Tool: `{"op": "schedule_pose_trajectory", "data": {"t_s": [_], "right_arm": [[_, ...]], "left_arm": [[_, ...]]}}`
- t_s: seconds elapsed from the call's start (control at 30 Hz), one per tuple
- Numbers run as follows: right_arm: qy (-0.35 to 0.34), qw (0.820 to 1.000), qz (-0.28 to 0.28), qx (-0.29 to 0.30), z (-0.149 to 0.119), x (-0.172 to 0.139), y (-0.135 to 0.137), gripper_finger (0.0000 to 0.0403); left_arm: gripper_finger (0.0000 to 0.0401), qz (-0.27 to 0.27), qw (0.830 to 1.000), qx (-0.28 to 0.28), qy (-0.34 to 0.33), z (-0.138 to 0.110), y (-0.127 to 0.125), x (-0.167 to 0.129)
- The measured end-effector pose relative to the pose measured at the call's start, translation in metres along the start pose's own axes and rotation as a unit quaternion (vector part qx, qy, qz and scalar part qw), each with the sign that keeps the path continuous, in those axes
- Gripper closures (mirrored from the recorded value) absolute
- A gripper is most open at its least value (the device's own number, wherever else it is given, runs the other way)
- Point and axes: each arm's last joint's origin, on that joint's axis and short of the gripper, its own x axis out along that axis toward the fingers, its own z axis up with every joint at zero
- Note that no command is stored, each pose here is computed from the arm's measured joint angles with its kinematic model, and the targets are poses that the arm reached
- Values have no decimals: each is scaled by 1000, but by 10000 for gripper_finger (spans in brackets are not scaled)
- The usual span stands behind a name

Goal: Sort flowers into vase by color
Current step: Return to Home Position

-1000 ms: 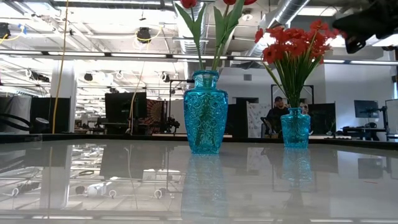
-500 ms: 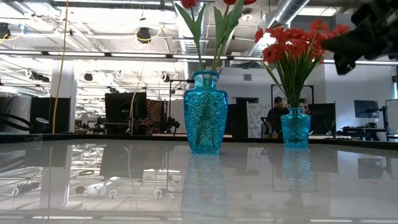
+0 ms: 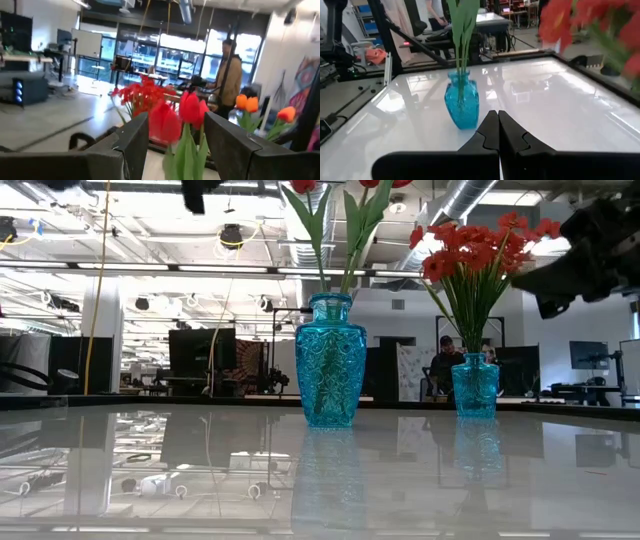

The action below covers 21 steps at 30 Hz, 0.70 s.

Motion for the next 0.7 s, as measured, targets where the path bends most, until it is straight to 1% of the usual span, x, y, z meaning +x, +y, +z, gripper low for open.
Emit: {"op": "schedule_pose_trajectory", "data": {"t_s": [0.07,0.17,0.23,0.33,0.4,0.47,0.6,0.7], "right_arm": [[-4,1000,5,1,-5,2,0,386],[-17,1000,12,-4,-4,3,0,386],[-17,1000,11,-14,-4,3,0,386],[-14,1000,4,-24,-5,3,-1,383],[-13,1000,-2,-23,-5,3,-2,382],[-12,1000,-7,-16,-5,3,-3,382],[-12,1000,-17,-10,-5,3,-5,383],[-16,1000,-25,-6,-4,3,-7,382]], "left_arm": [[223,-4,1000,-29,-7,-13,6,-9],[223,-9,998,-60,-9,-31,13,-21],[223,-7,998,-66,0,-43,17,-28],[223,23,997,-69,15,-57,26,-40],[223,41,996,-80,3,-58,32,-50],[223,47,994,-94,-15,-58,39,-64],[223,47,993,-110,-23,-68,52,-89],[223,32,993,-109,-26,-76,58,-101]]}}
